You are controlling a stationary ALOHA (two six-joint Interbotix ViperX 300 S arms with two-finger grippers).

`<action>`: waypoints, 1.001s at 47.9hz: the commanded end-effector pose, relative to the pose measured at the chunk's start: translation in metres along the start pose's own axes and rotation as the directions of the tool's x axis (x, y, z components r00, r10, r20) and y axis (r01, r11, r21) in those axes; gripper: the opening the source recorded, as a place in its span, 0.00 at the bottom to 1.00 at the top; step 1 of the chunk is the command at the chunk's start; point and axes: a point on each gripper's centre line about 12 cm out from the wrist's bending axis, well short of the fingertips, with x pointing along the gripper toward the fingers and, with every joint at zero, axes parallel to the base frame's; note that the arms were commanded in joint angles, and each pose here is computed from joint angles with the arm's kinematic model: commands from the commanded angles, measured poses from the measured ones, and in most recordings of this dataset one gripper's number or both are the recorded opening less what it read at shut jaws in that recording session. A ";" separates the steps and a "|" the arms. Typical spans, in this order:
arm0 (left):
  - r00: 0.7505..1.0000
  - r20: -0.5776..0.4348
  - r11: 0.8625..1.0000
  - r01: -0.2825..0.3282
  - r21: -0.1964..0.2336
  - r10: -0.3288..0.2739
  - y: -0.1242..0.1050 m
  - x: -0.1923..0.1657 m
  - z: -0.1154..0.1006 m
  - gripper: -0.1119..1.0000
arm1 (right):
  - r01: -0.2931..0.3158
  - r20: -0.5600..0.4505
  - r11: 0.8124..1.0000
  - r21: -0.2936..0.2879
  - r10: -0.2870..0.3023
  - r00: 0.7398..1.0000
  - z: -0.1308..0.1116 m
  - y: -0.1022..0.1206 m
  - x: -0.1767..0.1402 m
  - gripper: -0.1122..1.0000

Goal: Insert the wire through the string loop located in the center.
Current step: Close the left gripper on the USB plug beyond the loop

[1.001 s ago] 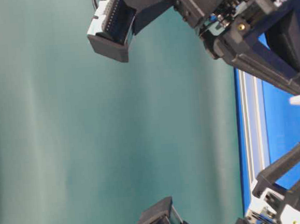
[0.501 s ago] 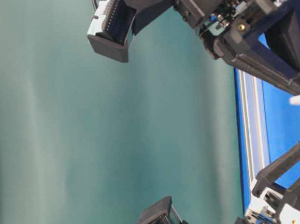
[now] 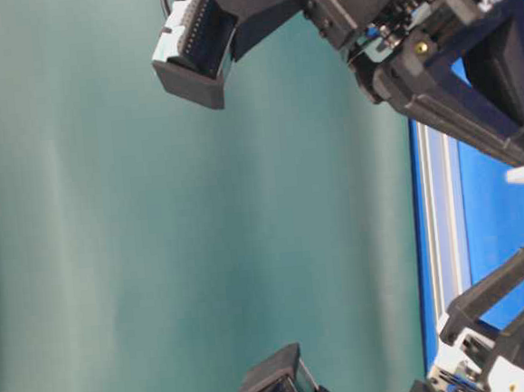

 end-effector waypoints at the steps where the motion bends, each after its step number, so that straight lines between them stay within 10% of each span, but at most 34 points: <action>1: 0.999 0.039 1.000 0.007 0.000 -0.007 -0.002 0.000 0.012 0.91 | -0.007 0.031 1.000 -0.003 0.007 0.999 0.009 0.002 -0.002 0.08; 39: 0.999 0.050 1.000 0.006 -0.004 -0.005 -0.002 0.001 0.014 0.90 | -0.005 0.030 1.000 -0.001 0.005 1.000 0.008 0.001 -0.002 0.08; 48: 0.997 0.078 1.000 0.005 0.002 -0.005 -0.001 0.001 0.017 0.55 | -0.007 0.031 1.000 -0.003 0.007 0.999 0.009 0.002 -0.002 0.08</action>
